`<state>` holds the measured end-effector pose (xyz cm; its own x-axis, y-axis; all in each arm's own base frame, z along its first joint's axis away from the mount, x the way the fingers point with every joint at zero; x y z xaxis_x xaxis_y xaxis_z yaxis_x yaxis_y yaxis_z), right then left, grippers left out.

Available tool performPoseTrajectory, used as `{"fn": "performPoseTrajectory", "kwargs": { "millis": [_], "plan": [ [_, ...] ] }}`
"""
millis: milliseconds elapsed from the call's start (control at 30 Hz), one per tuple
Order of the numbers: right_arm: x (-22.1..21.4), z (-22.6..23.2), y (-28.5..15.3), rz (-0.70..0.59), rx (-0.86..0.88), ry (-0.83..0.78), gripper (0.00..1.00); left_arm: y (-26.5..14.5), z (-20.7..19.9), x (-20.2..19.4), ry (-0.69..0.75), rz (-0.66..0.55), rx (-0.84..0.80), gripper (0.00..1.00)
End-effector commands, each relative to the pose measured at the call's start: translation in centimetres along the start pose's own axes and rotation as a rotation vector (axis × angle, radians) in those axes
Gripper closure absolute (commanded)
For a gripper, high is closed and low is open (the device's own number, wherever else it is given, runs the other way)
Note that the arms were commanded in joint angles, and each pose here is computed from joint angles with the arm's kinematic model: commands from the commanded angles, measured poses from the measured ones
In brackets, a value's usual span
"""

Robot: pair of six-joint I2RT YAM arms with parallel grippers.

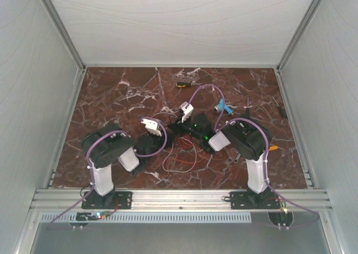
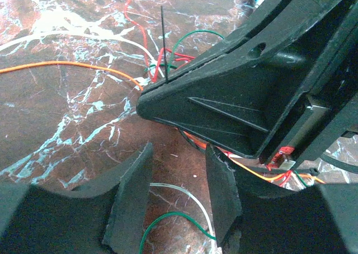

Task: Zip-tie the wires
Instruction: Pick up the ribbon at the center of the board.

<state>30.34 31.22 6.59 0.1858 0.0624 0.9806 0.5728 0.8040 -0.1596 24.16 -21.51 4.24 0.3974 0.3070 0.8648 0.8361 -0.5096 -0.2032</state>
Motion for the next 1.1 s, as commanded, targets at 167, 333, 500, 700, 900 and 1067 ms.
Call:
{"fn": "performPoseTrajectory", "kwargs": {
  "millis": [167, 333, 500, 700, 900, 1067],
  "plan": [
    [2.4, -0.4, 0.0, 0.067, 0.118, 0.139, 1.00, 1.3, -1.6, 2.3, -0.153, -0.193, 0.010, 0.60],
    [2.5, 0.4, -0.2, 0.114, 0.180, 0.178, 1.00, 1.8, -1.7, 2.4, -0.186, -0.213, 0.024, 0.63],
    [2.7, 0.4, -0.5, 0.108, 0.191, 0.167, 1.00, 1.1, -1.9, 3.1, -0.223, -0.280, -0.015, 0.63],
    [2.1, 0.3, -0.7, 0.152, 0.219, 0.150, 1.00, 1.6, -1.8, 2.6, -0.226, -0.268, -0.014, 0.60],
    [2.1, 0.2, -1.2, 0.161, 0.209, 0.203, 1.00, 1.8, -2.1, 3.2, -0.250, -0.296, -0.012, 0.60],
    [3.2, -0.6, -1.5, 0.138, 0.194, 0.305, 1.00, 1.7, -2.8, 3.2, -0.268, -0.275, -0.059, 0.51]
  ]
}}
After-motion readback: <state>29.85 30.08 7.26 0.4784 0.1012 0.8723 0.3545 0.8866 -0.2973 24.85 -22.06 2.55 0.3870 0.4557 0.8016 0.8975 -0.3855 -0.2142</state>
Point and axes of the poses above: each gripper's point midway between its finger pads, its own y axis out along the fingers, its own z axis along the line the jaws close on, x = y × z, the point moved 6 cm from there along -y, back along the fingers, and after that the axes turned 7 degrees about -y, right-handed, at the moved point
